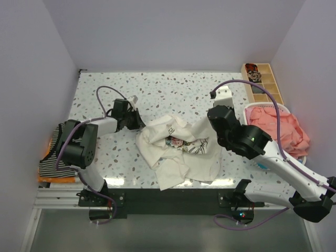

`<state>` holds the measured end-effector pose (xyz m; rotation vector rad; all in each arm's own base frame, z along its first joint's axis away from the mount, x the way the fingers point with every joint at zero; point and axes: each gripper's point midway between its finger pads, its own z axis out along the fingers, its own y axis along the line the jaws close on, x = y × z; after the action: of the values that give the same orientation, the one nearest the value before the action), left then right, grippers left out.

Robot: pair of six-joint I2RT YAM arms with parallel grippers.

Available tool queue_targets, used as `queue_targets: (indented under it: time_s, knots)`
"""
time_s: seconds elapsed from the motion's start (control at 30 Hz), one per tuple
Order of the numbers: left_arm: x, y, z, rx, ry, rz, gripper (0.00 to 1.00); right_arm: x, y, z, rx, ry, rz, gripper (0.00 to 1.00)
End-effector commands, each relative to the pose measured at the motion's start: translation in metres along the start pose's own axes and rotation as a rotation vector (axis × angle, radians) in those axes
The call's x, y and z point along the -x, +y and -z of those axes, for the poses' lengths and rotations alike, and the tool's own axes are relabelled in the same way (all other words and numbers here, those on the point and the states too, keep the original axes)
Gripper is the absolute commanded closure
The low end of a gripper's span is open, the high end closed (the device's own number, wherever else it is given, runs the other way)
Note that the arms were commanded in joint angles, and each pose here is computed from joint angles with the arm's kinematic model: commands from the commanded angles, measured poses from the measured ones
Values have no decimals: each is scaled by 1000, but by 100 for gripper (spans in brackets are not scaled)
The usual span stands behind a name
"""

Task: Fold and stack the t-shirts
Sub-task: Flatten out the tshirt

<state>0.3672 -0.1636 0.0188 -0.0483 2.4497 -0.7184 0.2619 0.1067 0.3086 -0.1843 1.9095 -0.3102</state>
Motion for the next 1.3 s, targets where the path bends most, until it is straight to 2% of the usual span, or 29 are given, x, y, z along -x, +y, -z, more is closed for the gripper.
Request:
queue_targets:
  time_s: [0.0,0.03,0.13,0.27,0.37,0.43,0.47,0.5,0.57,0.6,0.67,0.7,0.77,0.83,0.97,1.13,1.27]
  knots:
    - [67,-36,49,9,-126,-104,100,18,-13,5,-30,-44,-28,100]
    - [83,-43,64,25,-167,-127,100,22,-17,7,-35,-53,-35,100]
    - [150,-81,154,85,-385,-226,100,38,-33,19,-40,-92,-72,100]
    - [200,-122,271,147,-609,-309,100,58,-56,38,-37,-146,-130,100]
    - [207,-138,335,180,-712,-338,100,72,-74,52,-32,-185,-171,100]
    - [204,-154,391,189,-785,-362,100,83,-92,65,-34,-219,-216,100]
    - [207,-167,428,180,-859,-369,100,85,-99,70,-34,-230,-230,100]
    - [197,-168,443,186,-860,-370,100,95,-112,81,-25,-261,-278,100]
    - [185,-186,500,150,-965,-401,100,103,-133,100,-2,-311,-345,100]
    - [173,-186,511,155,-957,-405,100,111,-146,113,26,-351,-393,100]
    - [157,-198,558,123,-1041,-417,100,116,-162,129,58,-387,-427,100]
    - [147,-197,562,123,-1026,-413,100,124,-175,141,75,-419,-464,100]
    - [128,-202,588,82,-1093,-412,100,128,-178,149,108,-428,-454,100]
    - [113,-198,617,72,-1182,-348,100,137,-187,161,146,-464,-474,100]
    - [98,-202,638,27,-1247,-324,100,149,-188,171,191,-500,-472,100]
    - [115,-191,603,84,-1156,-303,100,164,-164,156,197,-488,-424,100]
    - [149,-165,542,187,-1097,-261,100,175,-143,131,125,-488,-356,100]
